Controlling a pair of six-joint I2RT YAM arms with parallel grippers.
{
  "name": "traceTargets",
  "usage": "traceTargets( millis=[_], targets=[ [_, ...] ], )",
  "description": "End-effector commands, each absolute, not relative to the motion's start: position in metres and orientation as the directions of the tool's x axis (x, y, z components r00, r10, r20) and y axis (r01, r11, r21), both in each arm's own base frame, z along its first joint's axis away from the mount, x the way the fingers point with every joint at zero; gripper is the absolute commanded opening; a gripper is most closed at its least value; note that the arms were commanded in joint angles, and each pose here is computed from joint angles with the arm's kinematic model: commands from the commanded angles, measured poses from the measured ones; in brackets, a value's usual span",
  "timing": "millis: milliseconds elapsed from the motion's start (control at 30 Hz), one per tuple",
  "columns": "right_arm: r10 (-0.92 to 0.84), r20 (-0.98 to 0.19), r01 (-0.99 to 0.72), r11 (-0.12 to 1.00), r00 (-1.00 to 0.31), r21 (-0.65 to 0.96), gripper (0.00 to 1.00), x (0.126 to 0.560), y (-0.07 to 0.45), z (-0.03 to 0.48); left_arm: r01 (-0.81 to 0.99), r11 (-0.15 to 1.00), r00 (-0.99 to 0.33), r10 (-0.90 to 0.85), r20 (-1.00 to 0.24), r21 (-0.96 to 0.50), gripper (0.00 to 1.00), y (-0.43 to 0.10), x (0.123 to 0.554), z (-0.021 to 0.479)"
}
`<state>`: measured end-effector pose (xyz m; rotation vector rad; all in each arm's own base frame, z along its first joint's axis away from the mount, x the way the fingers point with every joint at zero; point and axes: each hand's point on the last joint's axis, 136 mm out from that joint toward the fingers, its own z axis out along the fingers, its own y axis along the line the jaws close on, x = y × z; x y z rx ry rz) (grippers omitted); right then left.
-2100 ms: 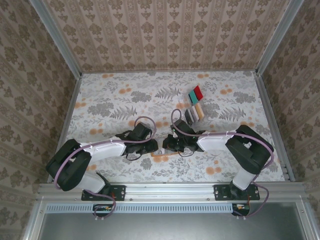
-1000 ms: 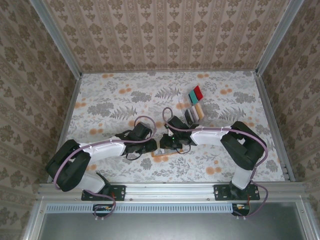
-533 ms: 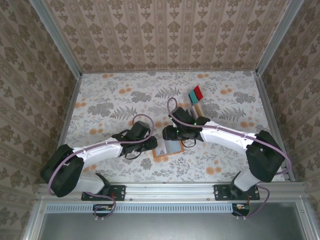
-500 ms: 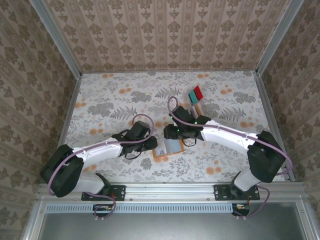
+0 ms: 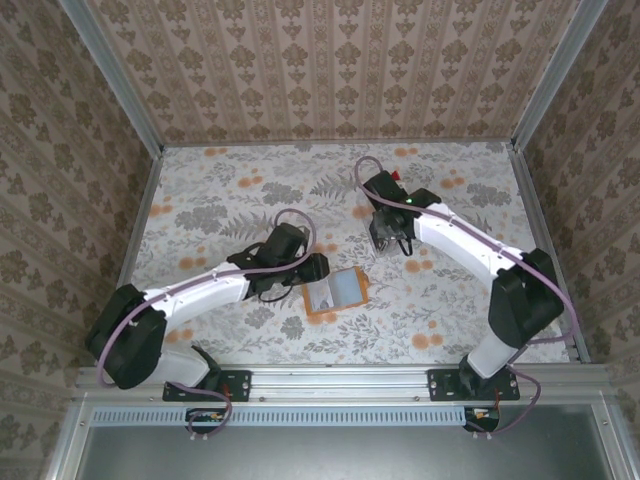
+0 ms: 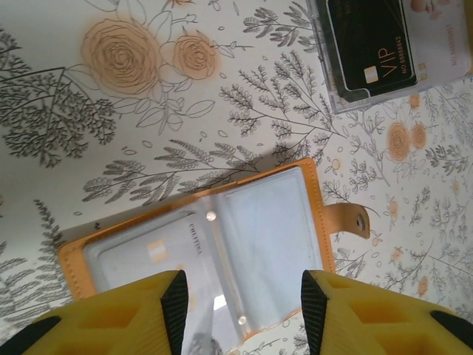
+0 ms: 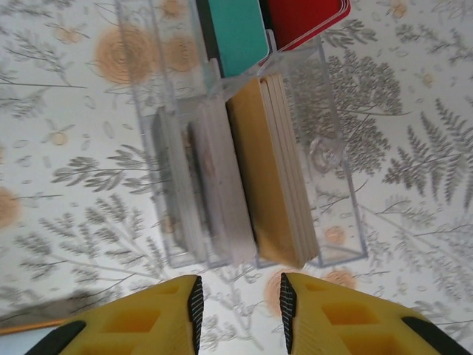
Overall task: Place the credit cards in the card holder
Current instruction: Pick up the credit card from the storage box.
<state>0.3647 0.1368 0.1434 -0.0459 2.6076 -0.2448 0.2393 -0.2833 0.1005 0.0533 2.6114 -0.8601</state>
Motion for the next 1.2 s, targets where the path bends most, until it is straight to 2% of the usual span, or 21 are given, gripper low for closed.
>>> traceTargets(
  millis=[0,667,1000,1167],
  targets=[
    [-0.185,-0.453,-0.013,0.934,-0.872,-0.356,0.36,0.371,0.117,0.148,0.194,0.798,-0.924,-0.046,-0.379,-0.571,0.48,-0.295,0.240,0.104],
    [-0.277,-0.331,-0.063,0.844,-0.902,-0.533,0.35,0.412,0.103,0.109,0.201,0.796,-0.933,-0.022,-0.358,-0.571,0.51,-0.304,0.243,0.099],
    [-0.300,-0.354,-0.027,0.795,-0.886,-0.606,0.34,0.416,0.090,0.125,0.197,0.798,-0.936,-0.020,-0.351,-0.570,0.51,-0.305,0.243,0.096],
    [-0.314,-0.351,-0.032,0.784,-0.882,-0.620,0.27,0.415,0.087,0.128,0.196,0.798,-0.937,-0.020,-0.350,-0.570,0.51,-0.305,0.243,0.095]
  ],
)
